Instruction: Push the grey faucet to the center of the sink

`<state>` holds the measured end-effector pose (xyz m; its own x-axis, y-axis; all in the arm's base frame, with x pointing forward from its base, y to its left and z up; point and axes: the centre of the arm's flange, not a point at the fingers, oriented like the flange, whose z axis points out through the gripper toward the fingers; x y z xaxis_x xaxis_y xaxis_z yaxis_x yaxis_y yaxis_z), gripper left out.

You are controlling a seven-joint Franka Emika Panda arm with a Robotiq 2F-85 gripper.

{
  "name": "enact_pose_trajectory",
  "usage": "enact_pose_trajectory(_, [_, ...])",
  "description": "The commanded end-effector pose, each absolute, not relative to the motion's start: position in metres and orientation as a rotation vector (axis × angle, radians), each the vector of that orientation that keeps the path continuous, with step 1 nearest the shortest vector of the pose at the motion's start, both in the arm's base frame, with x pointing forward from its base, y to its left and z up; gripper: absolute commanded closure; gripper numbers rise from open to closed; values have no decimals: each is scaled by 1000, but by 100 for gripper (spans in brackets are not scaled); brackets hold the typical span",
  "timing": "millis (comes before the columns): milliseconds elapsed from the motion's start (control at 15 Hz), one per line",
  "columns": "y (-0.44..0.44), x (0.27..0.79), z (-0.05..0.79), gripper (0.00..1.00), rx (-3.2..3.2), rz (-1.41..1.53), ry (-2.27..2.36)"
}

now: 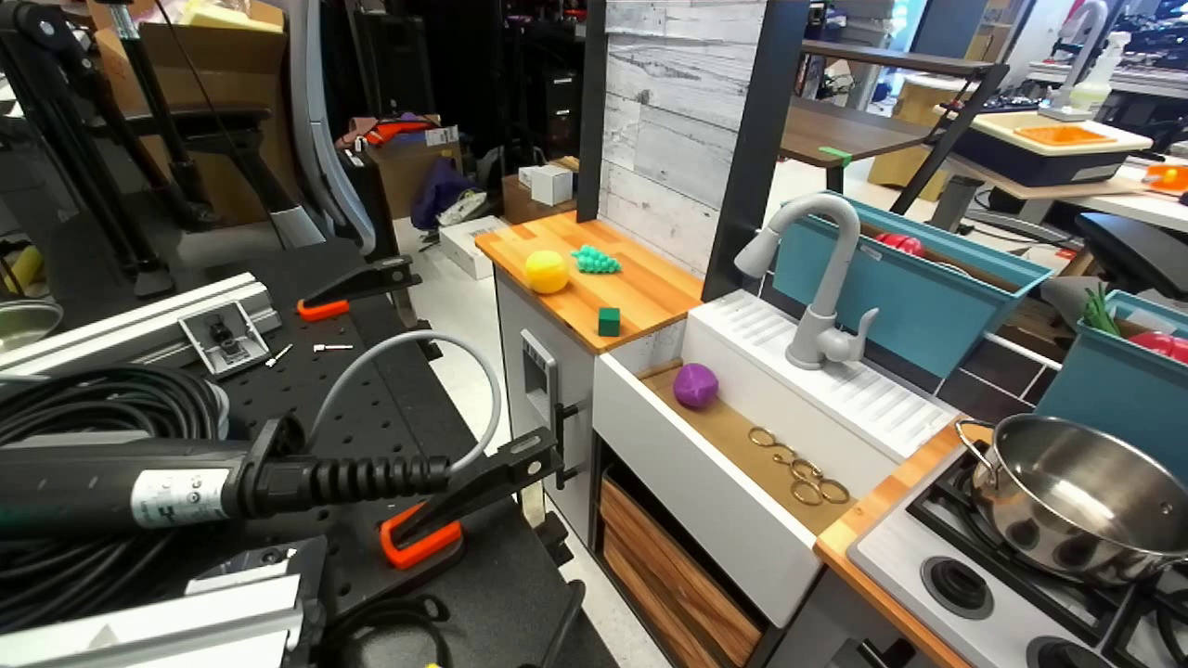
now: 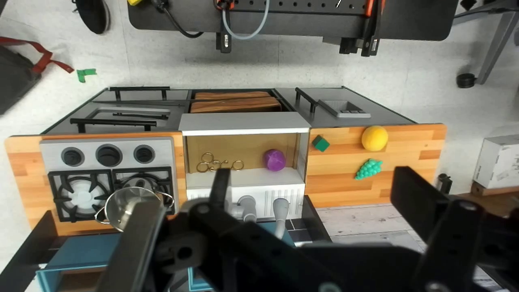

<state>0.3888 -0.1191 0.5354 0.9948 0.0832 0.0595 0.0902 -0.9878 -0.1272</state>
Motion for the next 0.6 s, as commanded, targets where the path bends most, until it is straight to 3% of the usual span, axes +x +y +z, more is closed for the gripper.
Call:
enact_pose_trajectory(0, [-106,413,493,0,-3039,-79,-61])
enact_pose_trajectory(533, [-41,508,329,0,-3060,-307,169])
